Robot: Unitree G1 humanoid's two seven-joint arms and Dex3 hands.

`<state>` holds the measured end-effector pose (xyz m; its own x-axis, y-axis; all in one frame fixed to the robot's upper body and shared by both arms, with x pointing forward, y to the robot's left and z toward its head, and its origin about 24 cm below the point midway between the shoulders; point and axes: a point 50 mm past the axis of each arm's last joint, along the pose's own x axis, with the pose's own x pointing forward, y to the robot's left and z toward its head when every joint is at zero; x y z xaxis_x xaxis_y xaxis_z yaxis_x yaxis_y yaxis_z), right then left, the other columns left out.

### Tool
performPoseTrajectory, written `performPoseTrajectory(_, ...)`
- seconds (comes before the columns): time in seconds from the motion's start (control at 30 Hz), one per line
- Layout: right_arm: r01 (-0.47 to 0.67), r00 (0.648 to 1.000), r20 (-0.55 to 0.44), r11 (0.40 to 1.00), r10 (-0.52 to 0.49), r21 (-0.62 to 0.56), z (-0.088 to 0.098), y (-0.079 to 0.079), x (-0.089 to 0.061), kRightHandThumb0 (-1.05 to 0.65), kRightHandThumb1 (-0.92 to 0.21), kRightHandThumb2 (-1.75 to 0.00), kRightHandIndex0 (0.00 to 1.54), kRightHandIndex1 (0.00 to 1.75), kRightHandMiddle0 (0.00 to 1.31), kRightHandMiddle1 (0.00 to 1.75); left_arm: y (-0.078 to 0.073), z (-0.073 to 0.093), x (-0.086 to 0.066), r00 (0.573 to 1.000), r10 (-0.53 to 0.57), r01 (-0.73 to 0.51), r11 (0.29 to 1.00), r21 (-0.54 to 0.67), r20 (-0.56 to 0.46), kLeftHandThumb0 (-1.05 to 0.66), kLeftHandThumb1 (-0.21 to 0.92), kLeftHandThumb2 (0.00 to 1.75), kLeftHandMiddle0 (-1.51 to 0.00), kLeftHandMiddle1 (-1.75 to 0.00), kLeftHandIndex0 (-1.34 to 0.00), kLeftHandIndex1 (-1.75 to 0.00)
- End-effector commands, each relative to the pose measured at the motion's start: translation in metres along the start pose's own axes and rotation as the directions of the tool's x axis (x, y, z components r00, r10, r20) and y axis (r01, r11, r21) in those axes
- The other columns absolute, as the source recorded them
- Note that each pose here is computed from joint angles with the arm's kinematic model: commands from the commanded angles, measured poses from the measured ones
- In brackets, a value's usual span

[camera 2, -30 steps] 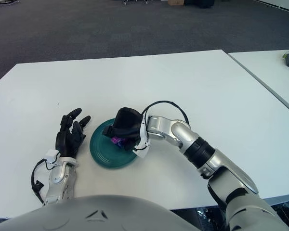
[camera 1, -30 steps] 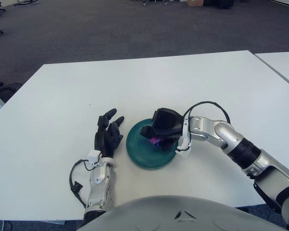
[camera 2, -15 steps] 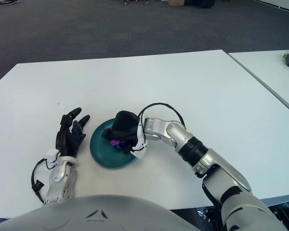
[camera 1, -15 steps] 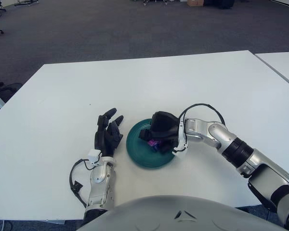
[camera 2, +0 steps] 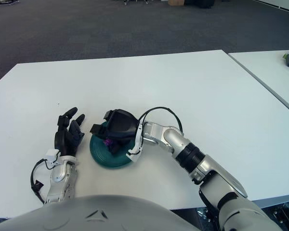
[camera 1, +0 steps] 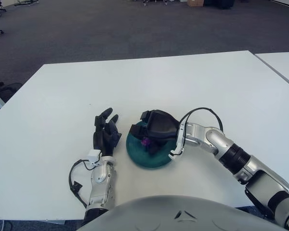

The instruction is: Put the gum into the plate.

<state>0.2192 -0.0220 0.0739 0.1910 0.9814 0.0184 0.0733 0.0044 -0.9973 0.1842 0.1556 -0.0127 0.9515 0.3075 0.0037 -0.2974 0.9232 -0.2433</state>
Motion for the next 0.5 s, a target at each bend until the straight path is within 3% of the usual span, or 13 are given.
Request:
performPoseTrajectory(0.0, -0.060, 0.998, -0.021, 0.997, 0.059, -0.051, -0.010, -0.005, -0.009, -0.91, -0.92, -0.88, 0.23, 0.59, 0.01, 0.77, -0.006, -0.012, -0.009, 0.995, 0.074, -0.077, 0.995, -0.057, -0.061, -0.71, 0.92, 0.93, -0.29, -0.43, 0.00, -0.97)
performPoseTrajectory(0.07, -0.106, 0.994, -0.025, 0.993, 0.105, -0.047, -0.014, -0.005, -0.017, -0.97, -0.92, -0.92, 0.17, 0.26, 0.00, 0.56, -0.005, -0.011, -0.010, 0.996, 0.072, -0.076, 0.994, -0.078, -0.058, -0.73, 0.92, 0.97, -0.29, -0.28, 0.00, -0.89)
performPoseTrajectory(0.17, -0.137, 0.990, -0.022, 0.990, 0.137, -0.035, -0.015, -0.005, -0.021, -1.02, -0.92, -0.94, 0.12, 0.09, 0.00, 0.38, -0.003, -0.009, -0.013, 0.997, 0.051, -0.059, 0.986, -0.159, -0.055, -0.77, 0.92, 1.00, -0.27, -0.16, 0.00, -0.78)
performPoseTrajectory(0.33, -0.140, 0.990, -0.016, 0.990, 0.140, -0.018, -0.015, -0.007, -0.023, -1.04, -0.92, -0.96, 0.04, 0.02, 0.00, 0.18, 0.002, -0.007, -0.014, 0.997, 0.031, -0.048, 0.965, -0.258, -0.067, -0.84, 0.92, 1.03, -0.21, -0.05, 0.00, -0.58)
performPoseTrajectory(0.47, -0.110, 0.993, -0.032, 0.994, 0.111, 0.027, -0.016, -0.006, -0.024, -1.05, -0.92, -0.95, 0.01, 0.00, 0.00, 0.08, 0.006, -0.006, -0.013, 0.997, 0.015, -0.035, 0.962, -0.272, -0.075, -0.86, 0.92, 1.03, -0.18, -0.02, 0.00, -0.47)
